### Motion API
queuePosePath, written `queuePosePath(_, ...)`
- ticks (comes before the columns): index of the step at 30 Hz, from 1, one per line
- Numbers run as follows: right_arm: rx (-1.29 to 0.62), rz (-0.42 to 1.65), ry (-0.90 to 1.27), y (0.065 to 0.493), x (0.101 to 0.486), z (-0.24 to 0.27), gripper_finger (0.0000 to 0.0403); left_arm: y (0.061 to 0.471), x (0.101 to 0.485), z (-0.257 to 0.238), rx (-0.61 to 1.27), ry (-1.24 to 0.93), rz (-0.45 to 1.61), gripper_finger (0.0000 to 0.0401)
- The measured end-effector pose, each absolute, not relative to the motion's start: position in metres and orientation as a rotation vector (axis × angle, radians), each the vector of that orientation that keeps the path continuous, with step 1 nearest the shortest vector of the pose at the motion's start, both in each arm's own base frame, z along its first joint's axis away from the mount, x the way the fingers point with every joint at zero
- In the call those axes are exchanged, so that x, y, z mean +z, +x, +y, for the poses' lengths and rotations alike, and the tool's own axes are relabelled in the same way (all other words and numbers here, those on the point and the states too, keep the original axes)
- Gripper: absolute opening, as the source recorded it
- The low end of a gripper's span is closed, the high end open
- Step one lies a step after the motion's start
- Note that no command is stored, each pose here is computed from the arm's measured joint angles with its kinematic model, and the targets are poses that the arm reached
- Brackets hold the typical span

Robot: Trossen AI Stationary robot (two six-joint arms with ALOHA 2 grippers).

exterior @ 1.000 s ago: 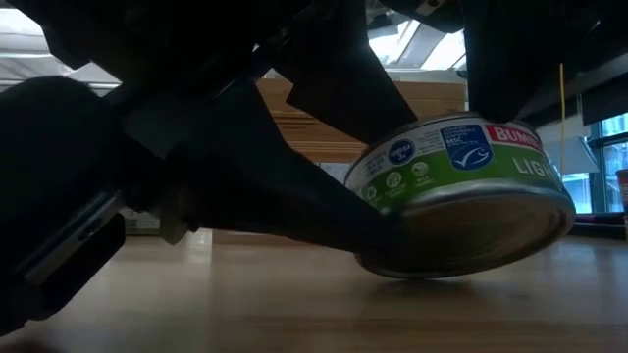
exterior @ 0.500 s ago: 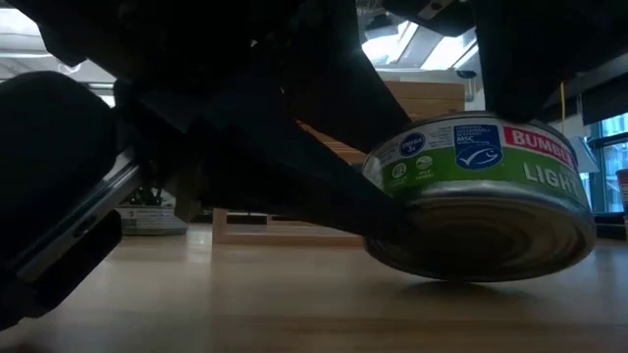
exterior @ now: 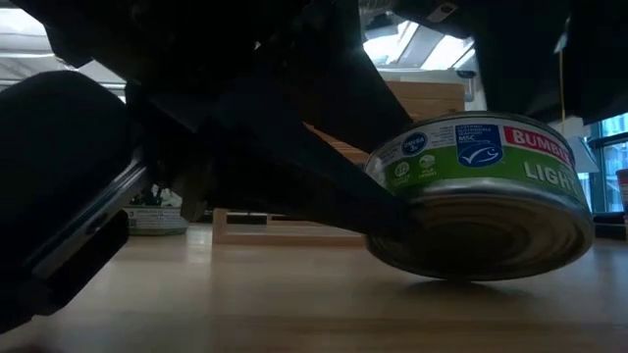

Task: Stack canned seafood by type on shelf
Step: Stack the green tuna can on top of the green tuna can on the shelf

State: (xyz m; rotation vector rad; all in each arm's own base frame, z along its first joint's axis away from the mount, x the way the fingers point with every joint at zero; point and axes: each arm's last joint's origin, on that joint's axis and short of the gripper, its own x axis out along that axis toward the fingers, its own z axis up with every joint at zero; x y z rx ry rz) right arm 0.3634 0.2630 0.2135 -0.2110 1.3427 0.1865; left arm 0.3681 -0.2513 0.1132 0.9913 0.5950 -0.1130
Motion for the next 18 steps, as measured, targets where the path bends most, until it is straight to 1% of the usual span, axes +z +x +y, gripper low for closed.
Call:
queuePosePath(4, 0.177, 1.338, -0.225, 0.353, 0.231, 0.260, 0.0142, 0.368, 0.114, -0.251, -0.111, 0.985, 0.590, 0.0140)
queuePosePath(12, 0.135, 1.246, -0.280, 0.332, 0.272, 0.254, 0.0142, 0.368, 0.125, -0.251, -0.088, 0.949, 0.570, 0.0140)
queuePosePath(18, 0.048, 1.198, -0.375, 0.316, 0.293, 0.247, 0.0143, 0.367, 0.139, -0.249, -0.032, 0.956, 0.552, 0.0140)
